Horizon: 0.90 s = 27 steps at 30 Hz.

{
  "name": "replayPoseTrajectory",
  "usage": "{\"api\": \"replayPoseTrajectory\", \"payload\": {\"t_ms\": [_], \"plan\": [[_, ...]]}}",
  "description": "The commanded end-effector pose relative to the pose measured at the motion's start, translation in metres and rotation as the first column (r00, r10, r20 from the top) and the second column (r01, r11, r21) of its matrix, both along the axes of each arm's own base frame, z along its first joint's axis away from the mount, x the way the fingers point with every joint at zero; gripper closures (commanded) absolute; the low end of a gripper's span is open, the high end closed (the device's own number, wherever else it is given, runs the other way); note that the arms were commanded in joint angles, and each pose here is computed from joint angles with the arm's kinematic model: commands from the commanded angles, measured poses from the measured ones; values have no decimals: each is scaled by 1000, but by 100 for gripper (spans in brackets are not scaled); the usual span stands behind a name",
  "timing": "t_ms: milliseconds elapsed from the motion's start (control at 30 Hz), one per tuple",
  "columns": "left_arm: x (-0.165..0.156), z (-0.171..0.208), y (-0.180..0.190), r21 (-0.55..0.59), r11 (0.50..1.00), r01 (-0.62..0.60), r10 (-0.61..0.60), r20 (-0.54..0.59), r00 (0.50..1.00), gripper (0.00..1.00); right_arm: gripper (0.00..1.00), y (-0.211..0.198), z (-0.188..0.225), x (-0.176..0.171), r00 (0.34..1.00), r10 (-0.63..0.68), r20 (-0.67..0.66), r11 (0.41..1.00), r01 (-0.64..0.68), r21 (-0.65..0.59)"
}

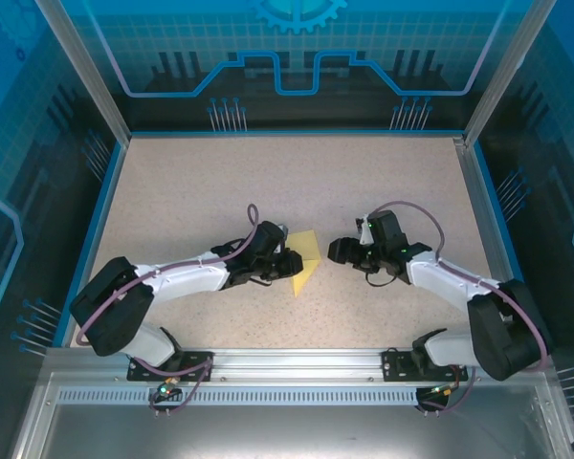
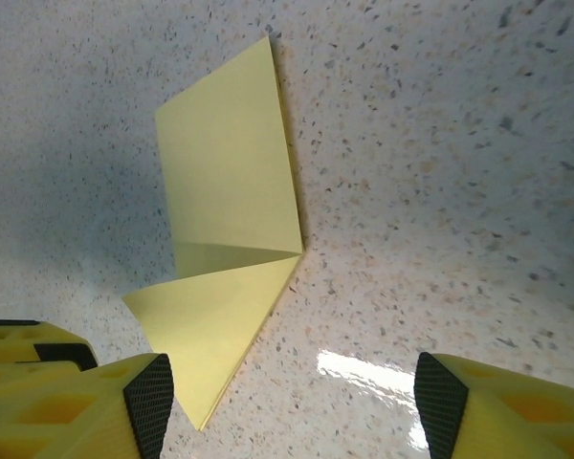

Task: Fold a paper plane with a square sheet of paper (pick it up from the middle)
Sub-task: Third fold the triangle at the center of the table.

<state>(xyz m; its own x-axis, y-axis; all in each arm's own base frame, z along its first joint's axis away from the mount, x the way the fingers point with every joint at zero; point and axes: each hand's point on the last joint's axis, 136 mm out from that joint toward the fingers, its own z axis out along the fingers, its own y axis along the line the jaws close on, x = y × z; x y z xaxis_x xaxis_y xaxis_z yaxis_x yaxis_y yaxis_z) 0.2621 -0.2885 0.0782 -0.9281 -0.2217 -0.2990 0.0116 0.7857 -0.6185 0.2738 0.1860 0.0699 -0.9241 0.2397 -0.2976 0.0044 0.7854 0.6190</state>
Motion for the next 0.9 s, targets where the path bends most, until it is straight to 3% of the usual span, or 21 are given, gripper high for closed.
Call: {"api": "replayPoseTrajectory", "payload": {"t_ms": [0,633,867], "plan": [[17,7,-7,2,1000,-21,20,56,998,75,31,17,2,0,999,45,-15,996,-44,74],[28,-53,13,104,987,-124,129,-38,991,90,45,64,-20,7,983,141,-121,983,-125,134],[24,-67,23,136,980,-143,152,-63,986,90,50,74,-33,4,974,155,-168,984,-137,117]]}}
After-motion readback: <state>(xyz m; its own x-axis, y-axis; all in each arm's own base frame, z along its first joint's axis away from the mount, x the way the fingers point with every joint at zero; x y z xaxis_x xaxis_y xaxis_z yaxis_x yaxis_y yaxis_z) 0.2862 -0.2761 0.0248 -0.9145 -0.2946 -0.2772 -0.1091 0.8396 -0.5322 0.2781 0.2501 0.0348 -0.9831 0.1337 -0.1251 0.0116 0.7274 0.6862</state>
